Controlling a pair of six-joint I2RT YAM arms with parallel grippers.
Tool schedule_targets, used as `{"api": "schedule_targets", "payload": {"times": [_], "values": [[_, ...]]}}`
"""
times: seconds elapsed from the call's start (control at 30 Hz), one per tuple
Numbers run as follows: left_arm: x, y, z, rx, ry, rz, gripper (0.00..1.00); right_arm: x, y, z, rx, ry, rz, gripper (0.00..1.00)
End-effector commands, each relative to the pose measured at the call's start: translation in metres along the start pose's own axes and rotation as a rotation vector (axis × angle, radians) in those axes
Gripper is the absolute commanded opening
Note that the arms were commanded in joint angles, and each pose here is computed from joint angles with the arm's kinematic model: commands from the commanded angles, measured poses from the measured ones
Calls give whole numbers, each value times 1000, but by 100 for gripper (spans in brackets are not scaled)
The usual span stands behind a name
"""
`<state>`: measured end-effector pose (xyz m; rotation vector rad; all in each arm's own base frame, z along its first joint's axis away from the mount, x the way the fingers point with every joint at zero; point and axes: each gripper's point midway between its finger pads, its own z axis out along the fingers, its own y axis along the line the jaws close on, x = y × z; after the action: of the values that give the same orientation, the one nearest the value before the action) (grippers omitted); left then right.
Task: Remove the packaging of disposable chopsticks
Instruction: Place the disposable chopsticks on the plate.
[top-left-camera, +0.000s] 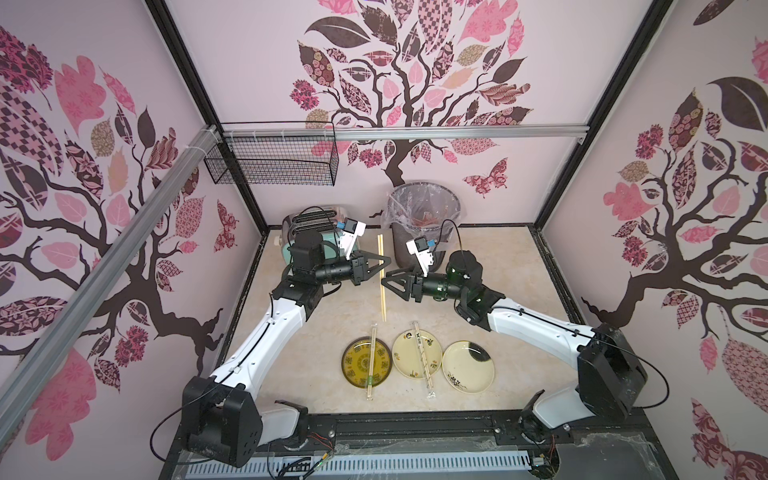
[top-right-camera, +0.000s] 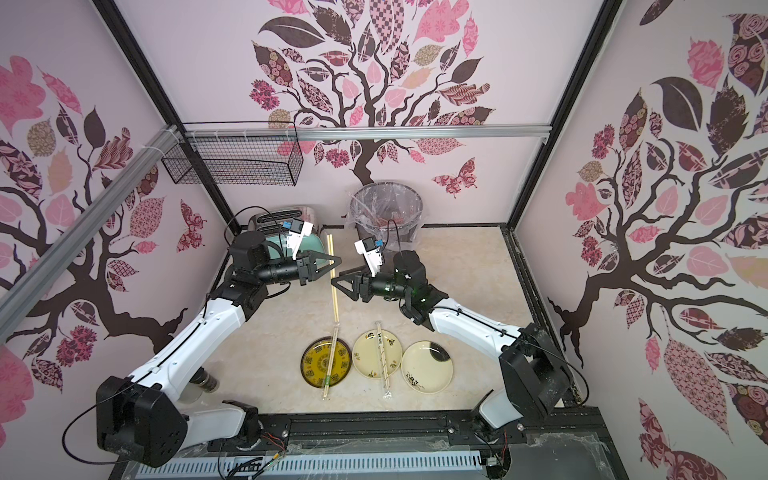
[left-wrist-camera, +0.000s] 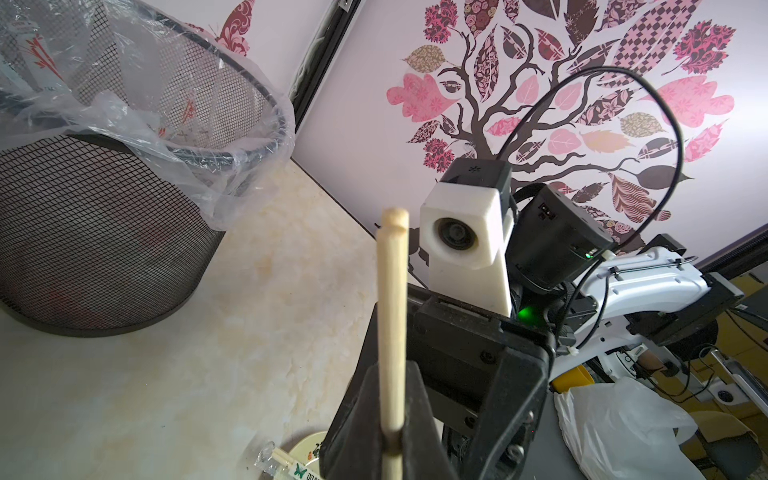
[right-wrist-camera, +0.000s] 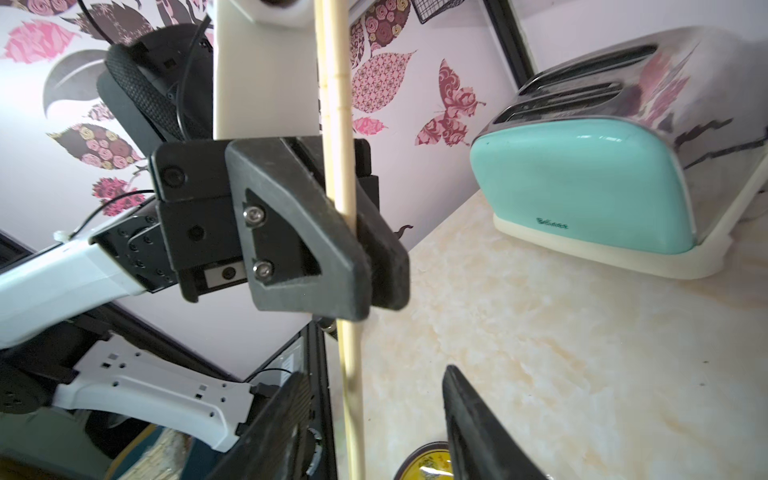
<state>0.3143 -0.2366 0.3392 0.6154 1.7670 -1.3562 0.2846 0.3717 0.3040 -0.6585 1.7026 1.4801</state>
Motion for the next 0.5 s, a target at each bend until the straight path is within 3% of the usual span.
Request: {"api": "schedule_targets", "payload": {"times": [0.0,0.47], "values": [[-9,-8,-1,9,-10,38,0,-14,23,3,-92,-18,-18,50],[-7,-10,2,18,-3,36,0,-14,18,12,-108,-8,-5,28]]}}
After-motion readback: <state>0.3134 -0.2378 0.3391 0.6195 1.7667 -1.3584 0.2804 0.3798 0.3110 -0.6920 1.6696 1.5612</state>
